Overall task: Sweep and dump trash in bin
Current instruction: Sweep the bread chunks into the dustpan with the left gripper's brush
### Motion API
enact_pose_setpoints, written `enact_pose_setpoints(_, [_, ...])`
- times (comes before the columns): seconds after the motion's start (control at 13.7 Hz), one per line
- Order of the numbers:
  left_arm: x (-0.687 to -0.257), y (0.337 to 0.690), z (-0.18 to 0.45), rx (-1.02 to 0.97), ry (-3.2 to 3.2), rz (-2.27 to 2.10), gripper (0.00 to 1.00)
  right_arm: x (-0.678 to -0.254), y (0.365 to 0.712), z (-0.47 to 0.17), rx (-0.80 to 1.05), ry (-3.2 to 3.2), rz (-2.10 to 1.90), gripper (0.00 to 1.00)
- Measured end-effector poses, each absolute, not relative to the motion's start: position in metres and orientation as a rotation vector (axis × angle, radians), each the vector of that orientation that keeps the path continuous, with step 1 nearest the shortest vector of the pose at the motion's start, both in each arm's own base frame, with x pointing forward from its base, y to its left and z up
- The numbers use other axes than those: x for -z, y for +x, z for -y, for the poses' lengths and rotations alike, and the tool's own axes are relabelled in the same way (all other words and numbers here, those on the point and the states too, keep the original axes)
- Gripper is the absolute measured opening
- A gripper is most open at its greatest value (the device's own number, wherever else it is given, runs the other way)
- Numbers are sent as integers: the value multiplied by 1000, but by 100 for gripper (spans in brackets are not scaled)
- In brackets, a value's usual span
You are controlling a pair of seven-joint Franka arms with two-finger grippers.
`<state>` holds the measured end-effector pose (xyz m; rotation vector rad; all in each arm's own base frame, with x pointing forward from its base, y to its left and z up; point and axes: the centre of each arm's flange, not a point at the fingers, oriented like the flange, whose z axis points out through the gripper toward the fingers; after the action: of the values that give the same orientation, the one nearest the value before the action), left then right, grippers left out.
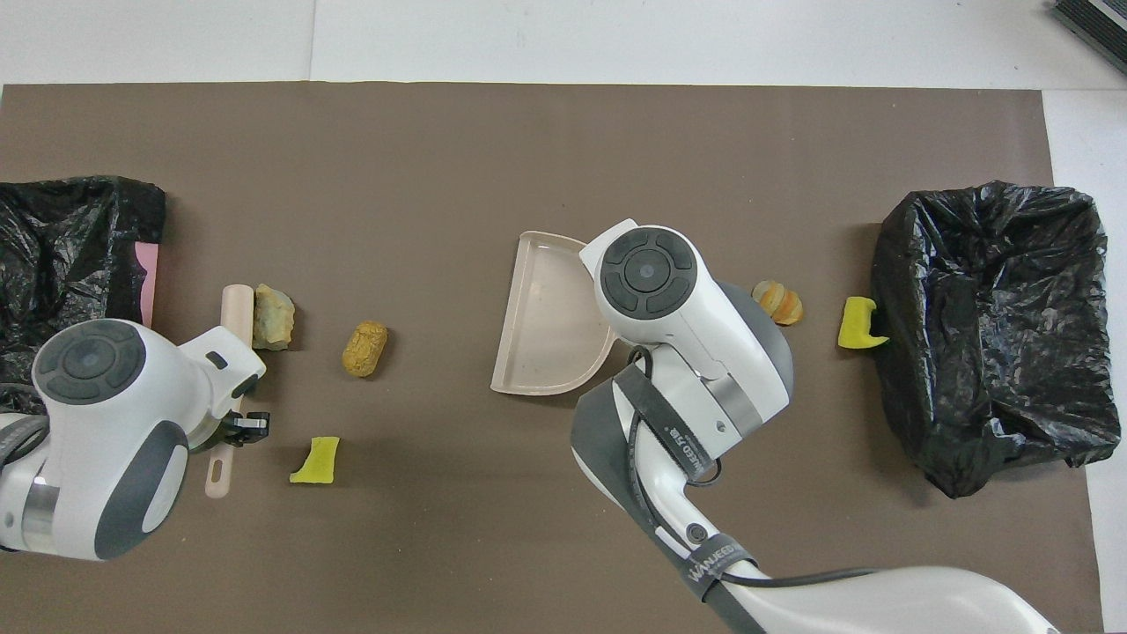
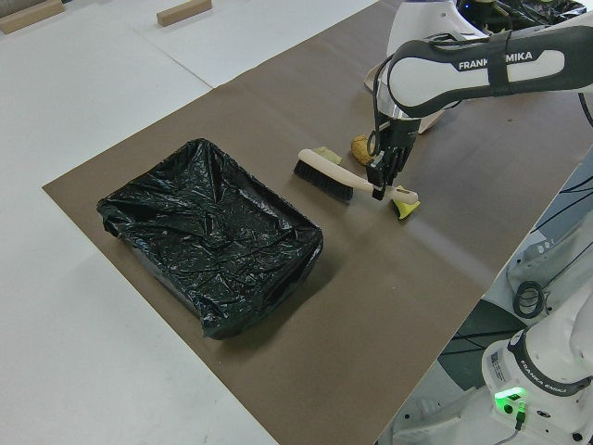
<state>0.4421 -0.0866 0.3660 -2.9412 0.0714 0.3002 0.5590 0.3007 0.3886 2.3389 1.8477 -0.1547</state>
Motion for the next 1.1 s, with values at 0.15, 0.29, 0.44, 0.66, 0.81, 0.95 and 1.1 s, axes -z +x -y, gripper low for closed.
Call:
enact_pose_setpoints(0.15, [-367, 432, 115, -337, -2963, -104, 26, -388, 559, -301, 156, 2333, -1854, 32])
enact_pose_setpoints(0.29, [-370, 421, 143, -365, -3011, -83, 26, -389, 558, -302, 157, 2320, -1871, 32])
enact_pose_setpoints(0.44, [-371, 414, 162, -395, -3065, -36, 26, -389, 557, -303, 157, 2311, -1876, 32])
enact_pose_setpoints(0.66, [-373, 410, 174, -439, -3132, 9, 26, -389, 555, -307, 160, 2260, -1886, 32])
enact_pose_setpoints(0.81, [-374, 407, 183, -463, -3163, 72, 26, -390, 553, -310, 159, 2242, -1892, 32])
enact_pose_setpoints(0.95, [-375, 404, 198, -451, -3203, 100, 26, -390, 553, -311, 159, 2239, -1894, 32])
enact_pose_setpoints(1.1, [-374, 401, 221, -416, -3249, 73, 26, -390, 553, -310, 160, 2239, -1894, 32])
